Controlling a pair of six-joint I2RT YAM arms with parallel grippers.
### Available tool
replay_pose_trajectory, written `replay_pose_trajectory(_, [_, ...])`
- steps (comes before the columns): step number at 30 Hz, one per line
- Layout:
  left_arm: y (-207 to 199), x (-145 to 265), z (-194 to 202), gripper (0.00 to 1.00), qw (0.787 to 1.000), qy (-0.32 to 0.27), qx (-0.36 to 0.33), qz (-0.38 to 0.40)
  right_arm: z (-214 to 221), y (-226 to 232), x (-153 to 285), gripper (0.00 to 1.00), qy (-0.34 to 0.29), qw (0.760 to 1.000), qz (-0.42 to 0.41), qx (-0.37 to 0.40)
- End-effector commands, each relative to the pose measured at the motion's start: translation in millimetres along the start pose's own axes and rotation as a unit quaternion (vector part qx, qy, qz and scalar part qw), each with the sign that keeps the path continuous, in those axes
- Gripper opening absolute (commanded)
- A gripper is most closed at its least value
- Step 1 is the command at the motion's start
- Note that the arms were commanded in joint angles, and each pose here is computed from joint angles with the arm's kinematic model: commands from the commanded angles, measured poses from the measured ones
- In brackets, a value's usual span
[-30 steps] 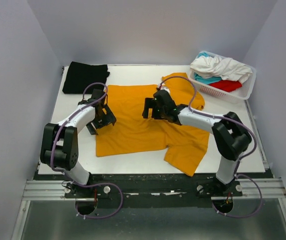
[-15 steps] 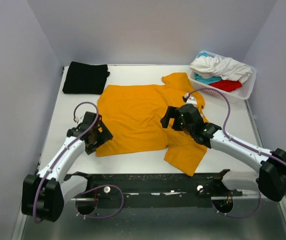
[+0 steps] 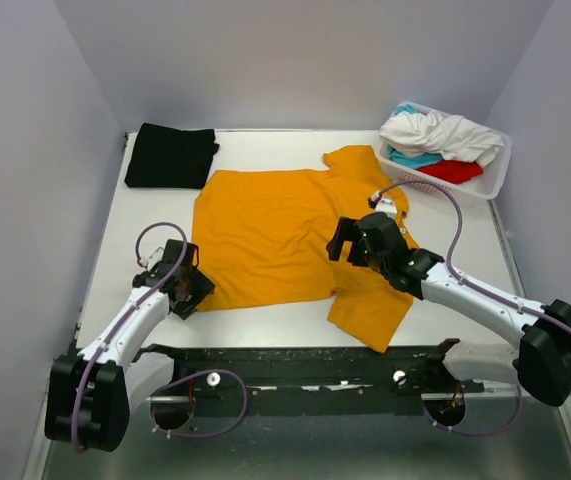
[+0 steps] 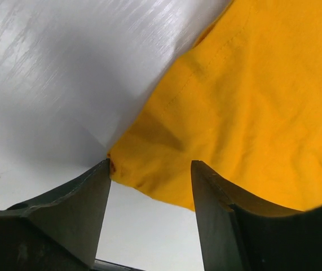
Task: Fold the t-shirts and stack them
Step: Grab the side of the flattened tshirt closest away from the robot with both arms
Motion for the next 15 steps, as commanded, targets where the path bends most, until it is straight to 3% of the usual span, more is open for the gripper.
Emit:
replay_pose_trajectory(1, [-8.1, -13.9, -0.1, 0.55, 1.0, 0.01, 0.012, -0.018, -2.3, -4.9, -1.1, 1.0, 0.0, 1.0, 0.031, 0.003])
replay_pose_trajectory(3, [-10.8, -16.8, -0.9, 0.46, 1.0, 0.011, 0.01, -0.027, -3.2, -6.2, -0.2, 1.0, -0.001, 0.999, 0.037, 0.002])
replay_pose_trajectory(6, [-15.6, -18.1, -0.1, 0.01, 0.999, 0.022, 0.003, -0.024, -3.7, -8.5, 1.7, 1.0, -0.005, 0.999, 0.046, 0.002])
replay_pose_trajectory(15, [-9.5, -0.7, -8.6, 0.0, 0.999, -0.028, -0.009, 0.018, 13.9, -20.0, 16.7, 1.0, 0.05, 0.996, 0.069, 0.016])
Point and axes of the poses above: each gripper's point midway between its finger pads, its own x axis back along the fingers, its own y axis along the line the jaws close on, z = x × y, the point moved 8 cm from there along x, back along the fingers, and after that the axes turned 15 degrees about x, right-handed, at the moved point
